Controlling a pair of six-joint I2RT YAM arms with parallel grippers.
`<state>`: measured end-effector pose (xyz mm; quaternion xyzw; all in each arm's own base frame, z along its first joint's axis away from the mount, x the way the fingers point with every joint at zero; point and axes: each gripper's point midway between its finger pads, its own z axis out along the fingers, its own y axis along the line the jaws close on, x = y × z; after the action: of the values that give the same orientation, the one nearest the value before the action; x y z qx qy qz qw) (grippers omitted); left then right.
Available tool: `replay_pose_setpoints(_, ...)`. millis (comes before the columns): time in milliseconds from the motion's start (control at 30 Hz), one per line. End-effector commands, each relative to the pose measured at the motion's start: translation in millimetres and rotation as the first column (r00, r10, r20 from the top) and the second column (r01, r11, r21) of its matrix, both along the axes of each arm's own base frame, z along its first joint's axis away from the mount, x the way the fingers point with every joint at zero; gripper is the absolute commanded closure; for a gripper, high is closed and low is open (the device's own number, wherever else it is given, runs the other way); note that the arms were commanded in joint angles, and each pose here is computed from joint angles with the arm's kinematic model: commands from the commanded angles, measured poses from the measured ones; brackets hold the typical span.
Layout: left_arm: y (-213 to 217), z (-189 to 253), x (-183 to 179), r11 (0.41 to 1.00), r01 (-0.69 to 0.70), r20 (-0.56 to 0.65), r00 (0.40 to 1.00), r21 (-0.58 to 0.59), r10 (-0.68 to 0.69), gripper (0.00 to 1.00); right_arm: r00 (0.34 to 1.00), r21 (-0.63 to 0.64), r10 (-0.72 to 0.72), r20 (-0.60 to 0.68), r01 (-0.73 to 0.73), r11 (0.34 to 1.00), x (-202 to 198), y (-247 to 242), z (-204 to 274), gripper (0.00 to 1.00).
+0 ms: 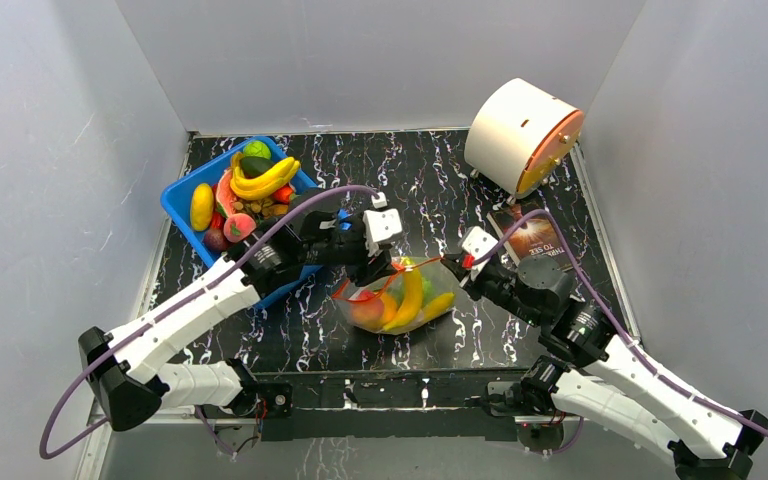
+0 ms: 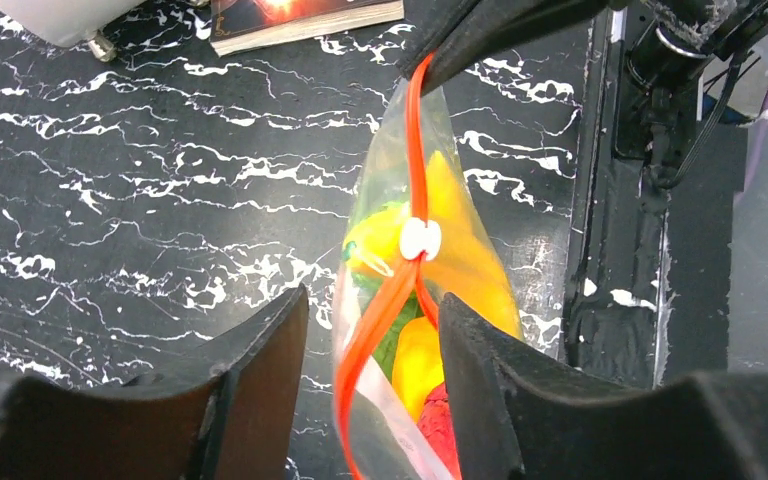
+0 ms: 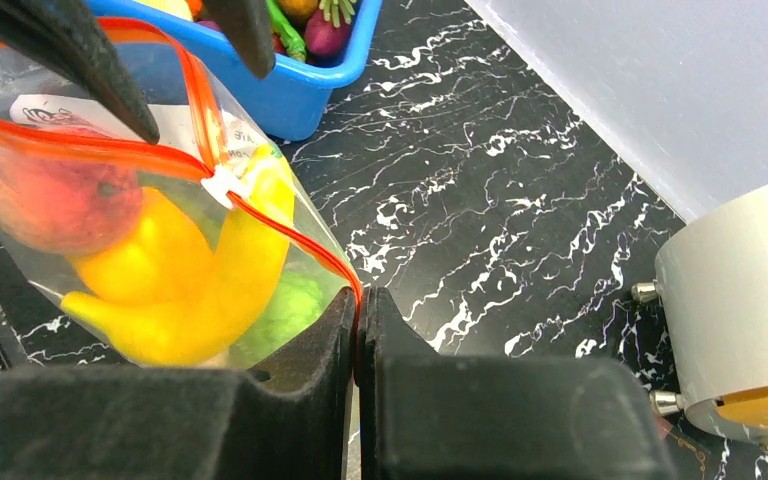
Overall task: Place the food in the zip-top bag and seal the zipper
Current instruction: Zip the zipper food storage bag at the center of the board.
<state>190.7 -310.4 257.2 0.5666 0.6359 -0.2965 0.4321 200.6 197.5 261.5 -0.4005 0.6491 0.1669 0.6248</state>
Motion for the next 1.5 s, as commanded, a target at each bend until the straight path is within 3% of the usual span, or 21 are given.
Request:
replay_pose_setpoints(0, 17.0, 24.7, -5.9, 0.997, -0.077, -0.037, 0.996, -0.008, 0.077, 0.5, 0.994, 0.064, 0.044, 0.096, -0.05, 0.997, -3.9, 5.1, 32.2, 1.0)
replay_pose_setpoints(300, 26.1, 6.4, -1.5, 0.992, -0.111, -0.044, 0.993, 0.067, 0.114, 0.46, 0.993, 0.071, 0.066, 0.097, -0.073, 0.995, -6.1, 9.0, 33.1, 1.0)
replay_pose_setpoints(600, 36.3, -25.7, 24.8, 0.975, -0.123, 0.131, 0.986, 0.185, 0.1, 0.44, 0.994, 0.069, 0.076, 0.083, -0.082, 0.994, -8.1, 9.7, 32.1, 1.0)
replay_pose_setpoints(667, 32.3, -29.0, 21.5, 0.976, -0.083, 0.112, 0.992, 0.201, 0.061, 0.61, 0.994, 0.067, 0.076, 0.073, -0.081, 0.994, -8.2, 9.9, 28.3, 1.0)
replay_pose_setpoints(733, 21.3, -21.8, 10.4, 0.985, -0.003, 0.068, 0.998, 0.175, -0.009, 0.96, 0.996, 0.057, 0.068, 0.061, -0.071, 0.996, -6.8, 9.5, 23.7, 1.0)
replay_pose_setpoints(800, 6.6, 3.1, -8.3, 0.991, 0.107, 0.034, 0.993, 0.083, -0.111, 1.0, 0.997, 0.052, 0.052, 0.049, -0.054, 0.997, -4.6, 8.0, 20.0, 1.0)
replay_pose_setpoints(867, -11.3, 60.2, -42.0, 0.947, 0.265, 0.099, 0.963, -0.182, -0.251, 1.0, 0.999, 0.078, -0.04, 0.013, 0.039, 0.996, 6.1, 0.2, 18.6, 1.0)
replay_pose_setpoints(933, -6.2, 39.1, -51.5, 0.931, 0.317, 0.142, 0.945, -0.179, -0.295, 1.0, 0.988, 0.144, -0.154, -0.025, 0.156, 0.977, 17.0, -11.0, 23.6, 1.0)
replay_pose_setpoints(1000, -5.2, 18.7, -55.7, 0.927, 0.342, 0.115, 0.938, -0.156, -0.326, 1.0, 0.983, 0.137, -0.17, -0.067, 0.178, 0.974, 19.4, -9.7, 19.7, 1.0)
replay_pose_setpoints(1100, -5.1, 13.6, -38.8, 0.954, 0.273, 0.12, 0.958, -0.124, -0.259, 1.0, 0.999, 0.115, -0.031, -0.023, 0.033, 0.993, 1.7, 2.2, 29.1, 0.99)
replay_pose_setpoints(1200, -8.4, 11.0, -32.4, 0.958, 0.267, 0.105, 0.961, -0.103, -0.256, 1.0, 0.967, -0.053, 0.25, 0.051, -0.247, 0.968, -35.3, 15.9, 29.4, 0.71)
replay_pose_setpoints(1367, -10.0, 11.5, -29.3, 0.96, 0.262, 0.106, 0.962, -0.102, -0.251, 1.0, 0.915, -0.17, 0.402, 0.007, -0.395, 0.903, -56.7, 20.5, 13.1, 0.51)
replay_pose_setpoints(1467, -10.5, 11.6, -28.3, 0.96, 0.259, 0.102, 0.963, -0.104, -0.249, 1.0, 0.888, -0.182, 0.46, -0.009, -0.454, 0.872, -64.1, 25.9, 9.1, 0.47)
